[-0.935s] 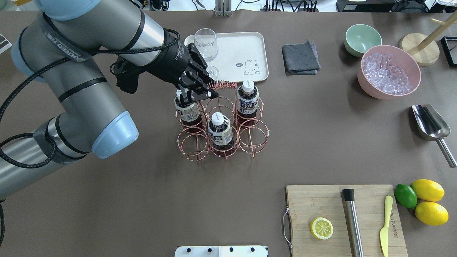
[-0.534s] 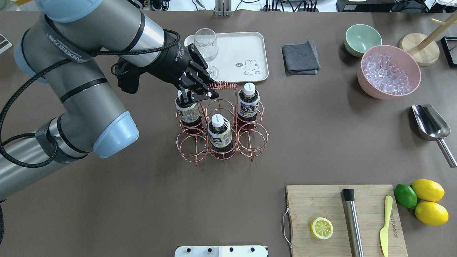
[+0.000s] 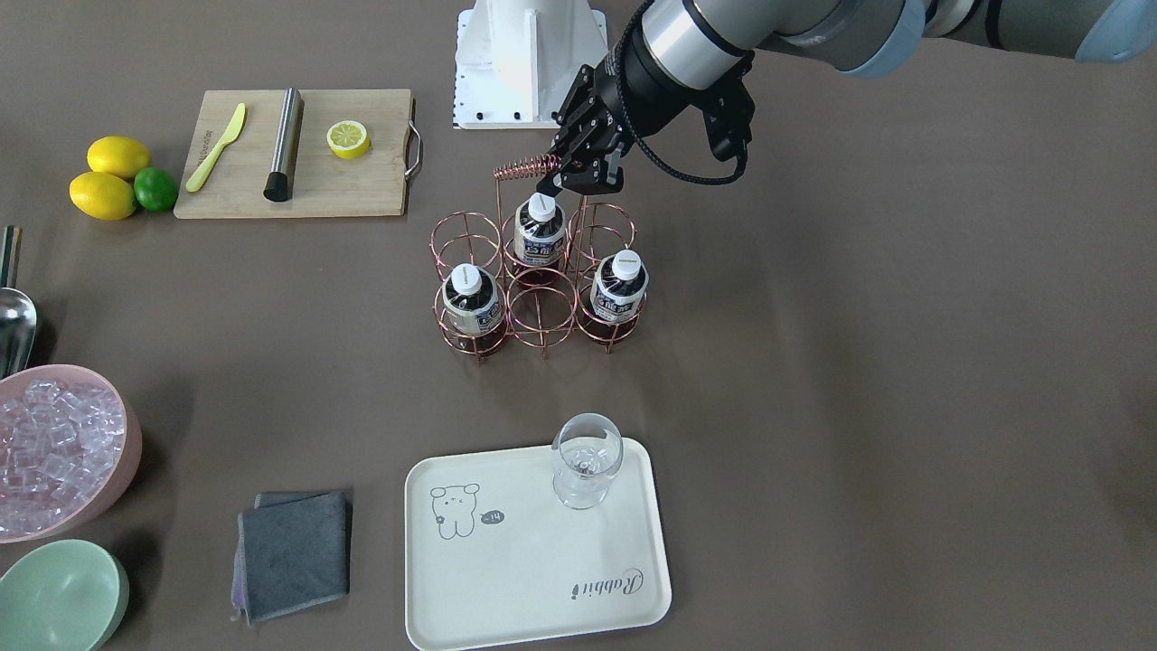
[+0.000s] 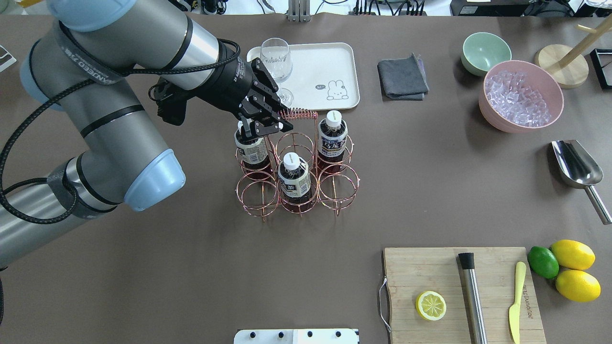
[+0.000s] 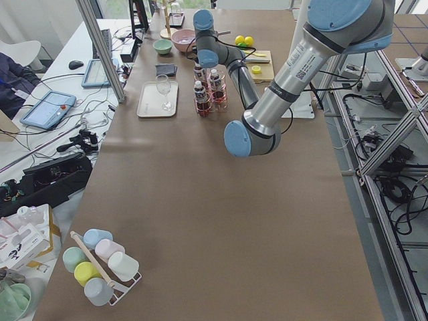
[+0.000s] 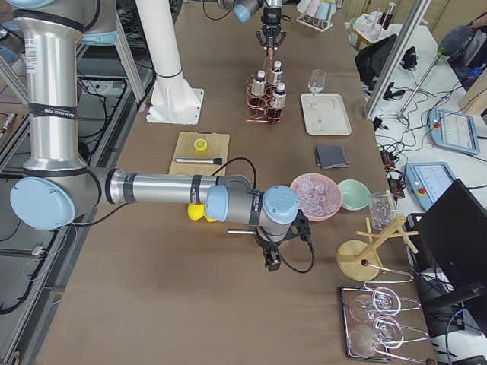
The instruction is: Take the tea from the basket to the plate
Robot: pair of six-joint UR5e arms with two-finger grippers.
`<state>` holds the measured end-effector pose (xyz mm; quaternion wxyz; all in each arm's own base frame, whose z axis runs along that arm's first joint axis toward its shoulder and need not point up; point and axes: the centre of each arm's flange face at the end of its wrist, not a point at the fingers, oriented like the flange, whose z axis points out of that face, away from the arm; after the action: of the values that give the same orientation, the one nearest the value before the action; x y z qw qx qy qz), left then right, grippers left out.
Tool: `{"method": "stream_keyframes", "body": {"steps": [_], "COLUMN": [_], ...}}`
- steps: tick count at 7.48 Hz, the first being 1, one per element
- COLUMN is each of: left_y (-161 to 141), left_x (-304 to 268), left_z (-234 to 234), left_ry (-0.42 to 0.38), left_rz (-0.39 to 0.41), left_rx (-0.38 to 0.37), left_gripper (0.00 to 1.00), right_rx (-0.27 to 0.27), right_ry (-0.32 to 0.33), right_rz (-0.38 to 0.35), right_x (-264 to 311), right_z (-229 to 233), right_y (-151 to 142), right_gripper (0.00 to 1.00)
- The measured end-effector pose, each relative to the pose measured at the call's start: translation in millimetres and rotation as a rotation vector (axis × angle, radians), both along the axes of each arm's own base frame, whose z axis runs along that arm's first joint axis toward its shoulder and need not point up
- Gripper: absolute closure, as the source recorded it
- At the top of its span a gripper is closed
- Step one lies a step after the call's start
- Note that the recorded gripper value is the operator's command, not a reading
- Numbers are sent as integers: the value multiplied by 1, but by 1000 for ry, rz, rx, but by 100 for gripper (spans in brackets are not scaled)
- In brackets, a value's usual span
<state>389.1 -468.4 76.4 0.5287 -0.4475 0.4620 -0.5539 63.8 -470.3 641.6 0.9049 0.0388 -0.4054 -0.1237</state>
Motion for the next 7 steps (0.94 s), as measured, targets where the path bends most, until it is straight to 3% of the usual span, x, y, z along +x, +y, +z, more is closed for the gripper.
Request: {"method": "stream_keyframes", "body": {"steps": [4,7], "left_y": [0,-1], "left_x": [0,1], "left_z": [0,1], "left_ry": [0,-1], "left_rz": [-1,-1], "left_rx": [-6,-9], "left_gripper": [100,100], "right_rx": [-182,-318], "right_ry": [-72,-112], "right_rz": [186,265], "right_x": [-94,-211], "right_z": [-144,-275], "right_y": [-37,-76], "right_gripper": [1,1]}}
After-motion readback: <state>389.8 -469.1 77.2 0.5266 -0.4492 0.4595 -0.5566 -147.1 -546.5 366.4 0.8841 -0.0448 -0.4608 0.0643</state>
